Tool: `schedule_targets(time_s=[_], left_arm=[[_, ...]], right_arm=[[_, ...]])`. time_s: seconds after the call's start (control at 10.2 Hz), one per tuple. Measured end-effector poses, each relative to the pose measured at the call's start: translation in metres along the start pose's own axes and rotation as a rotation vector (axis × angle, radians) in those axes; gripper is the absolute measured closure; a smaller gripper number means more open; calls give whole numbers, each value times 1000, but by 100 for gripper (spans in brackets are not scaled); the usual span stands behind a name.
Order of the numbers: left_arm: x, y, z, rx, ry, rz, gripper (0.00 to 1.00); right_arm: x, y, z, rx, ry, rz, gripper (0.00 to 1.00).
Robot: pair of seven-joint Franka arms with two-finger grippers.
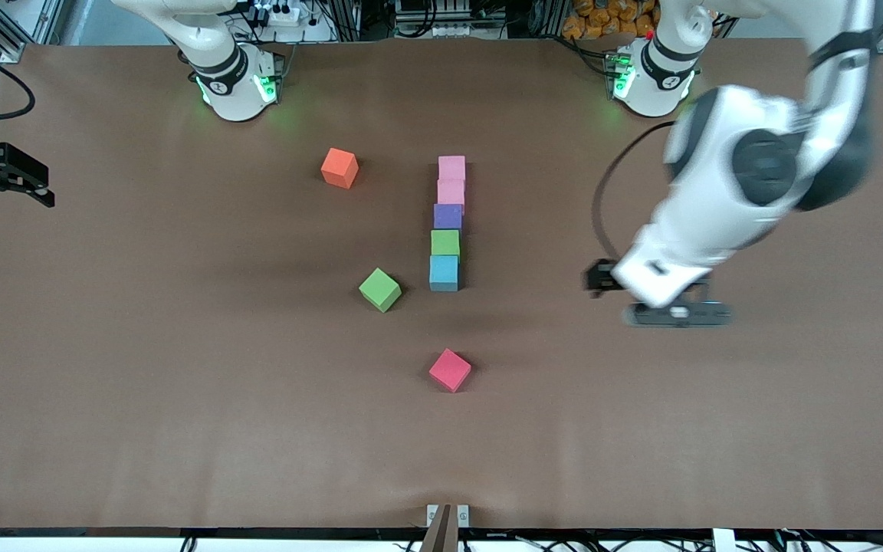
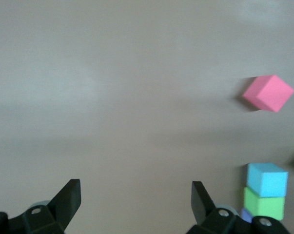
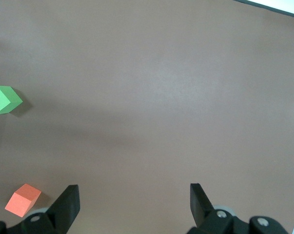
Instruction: Arrange blocks into number 1
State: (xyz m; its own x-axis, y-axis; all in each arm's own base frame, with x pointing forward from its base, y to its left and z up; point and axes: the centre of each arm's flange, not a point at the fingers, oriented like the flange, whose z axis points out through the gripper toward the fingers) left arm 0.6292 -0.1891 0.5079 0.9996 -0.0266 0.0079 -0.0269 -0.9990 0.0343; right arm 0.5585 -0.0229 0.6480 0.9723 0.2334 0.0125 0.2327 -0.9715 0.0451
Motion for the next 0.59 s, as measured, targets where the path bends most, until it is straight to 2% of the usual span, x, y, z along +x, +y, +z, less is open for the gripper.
schedule_targets(time_s=[0.29,0.59], left_arm=[[-14,-81,-47,-5,-27,-46,0],[-39,-118,-80,50,-11,-55,0]], right_arm=[[0,2,-9,-5,19,3,0],[0,1,-10,-2,21,3,0]])
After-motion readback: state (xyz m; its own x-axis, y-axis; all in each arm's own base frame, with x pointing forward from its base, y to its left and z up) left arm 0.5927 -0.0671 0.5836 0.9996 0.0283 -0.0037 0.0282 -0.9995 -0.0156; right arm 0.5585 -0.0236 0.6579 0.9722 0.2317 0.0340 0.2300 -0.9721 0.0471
